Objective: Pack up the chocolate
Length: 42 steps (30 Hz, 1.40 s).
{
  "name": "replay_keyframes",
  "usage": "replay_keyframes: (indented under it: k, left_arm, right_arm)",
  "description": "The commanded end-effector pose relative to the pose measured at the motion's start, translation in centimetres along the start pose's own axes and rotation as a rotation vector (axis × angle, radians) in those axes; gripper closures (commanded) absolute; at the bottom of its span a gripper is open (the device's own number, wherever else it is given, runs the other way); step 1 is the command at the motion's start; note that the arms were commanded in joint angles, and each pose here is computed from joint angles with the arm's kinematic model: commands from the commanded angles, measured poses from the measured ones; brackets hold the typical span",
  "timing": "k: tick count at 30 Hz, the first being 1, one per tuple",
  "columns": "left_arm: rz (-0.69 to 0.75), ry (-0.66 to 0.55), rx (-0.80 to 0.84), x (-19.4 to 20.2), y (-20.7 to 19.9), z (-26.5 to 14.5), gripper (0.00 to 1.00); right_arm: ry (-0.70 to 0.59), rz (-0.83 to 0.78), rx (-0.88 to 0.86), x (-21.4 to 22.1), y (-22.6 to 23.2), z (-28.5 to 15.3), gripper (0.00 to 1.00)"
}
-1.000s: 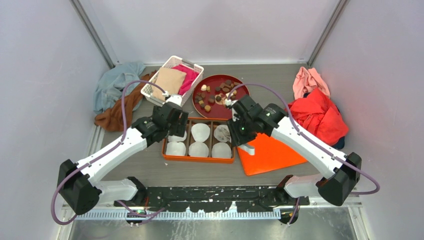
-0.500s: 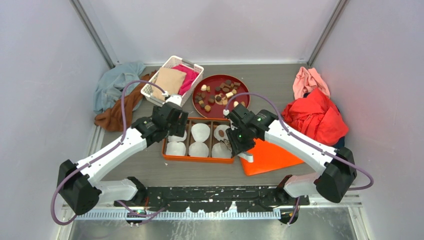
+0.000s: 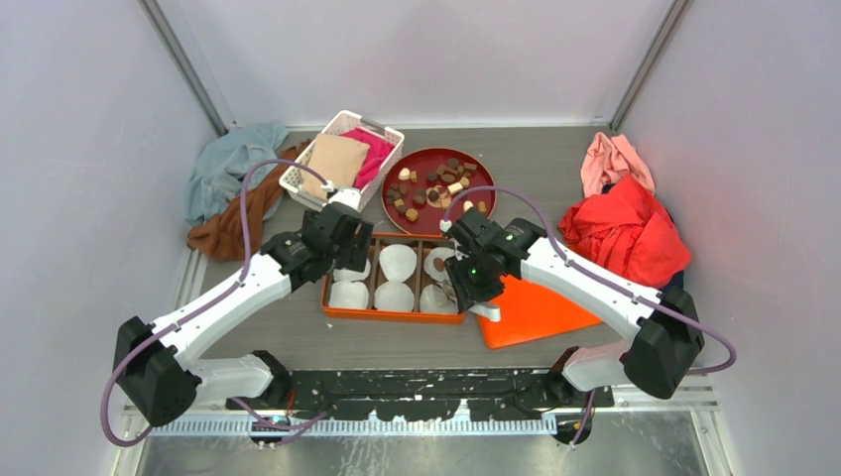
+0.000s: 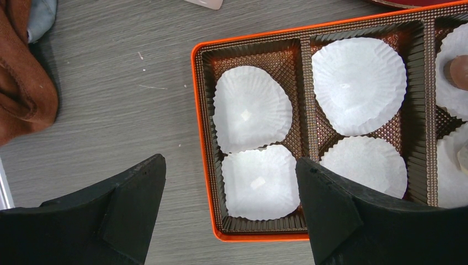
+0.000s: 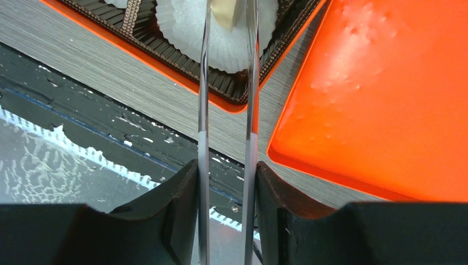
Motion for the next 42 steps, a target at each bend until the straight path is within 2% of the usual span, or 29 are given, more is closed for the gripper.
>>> replay_keyframes:
  k: [1, 8, 21, 23, 26, 30, 37, 42]
  left_arm:
    - [-0.030, -0.050, -0.009, -1.3, 0.2, -0.5, 0.12]
    - [-0.034, -0.048, 0.001, -1.4, 0.0, -0.5, 0.12]
    - [-0.040, -0.045, 0.014, -1.3, -0.3, -0.2, 0.12]
    - [-0.038, -0.044, 0.015, -1.3, -0.3, -0.2, 0.12]
    - [-0.038, -0.045, 0.015, -1.3, -0.3, -0.2, 0.12]
    - [-0.040, -0.049, 0.014, -1.4, -0.3, -0.2, 0.12]
    - [-0.036, -0.052, 0.006, -1.4, 0.0, -0.5, 0.12]
    - [-0.032, -0.052, -0.012, -1.1, 0.3, -0.6, 0.12]
  right_arm:
    - [-0.018, -0.018, -0.031, -0.4, 0.6, 0.1, 0.55]
    - [-0.048, -0.023, -0.024, -0.9, 0.6, -0.4, 0.55]
    - [-0.127, -0.053, -0.037, -1.9, 1.3, -4.7, 0.55]
    - [-0.170, -0.053, -0.028, -2.4, 1.3, -5.3, 0.60]
    - [-0.281, -0.037, 0.017, -3.9, 1.0, -6.4, 0.79]
    - [-0.408, -0.011, 0.048, -6.6, 0.9, -7.1, 0.87]
    - [-0.532, 0.097, 0.069, -13.5, -0.8, -6.4, 0.85]
    - [-0.540, 0.135, 0.162, -17.0, -2.7, -4.4, 0.76]
Point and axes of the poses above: each gripper's point midway between its finger pads, its own z axis out along the fingers, its own y axis along the line the jaws close on, x = y × z, the point moved 6 cm from there along -z, back along the fingers, and after that the axes turned 12 degrees about z, right-handed, at the moved point
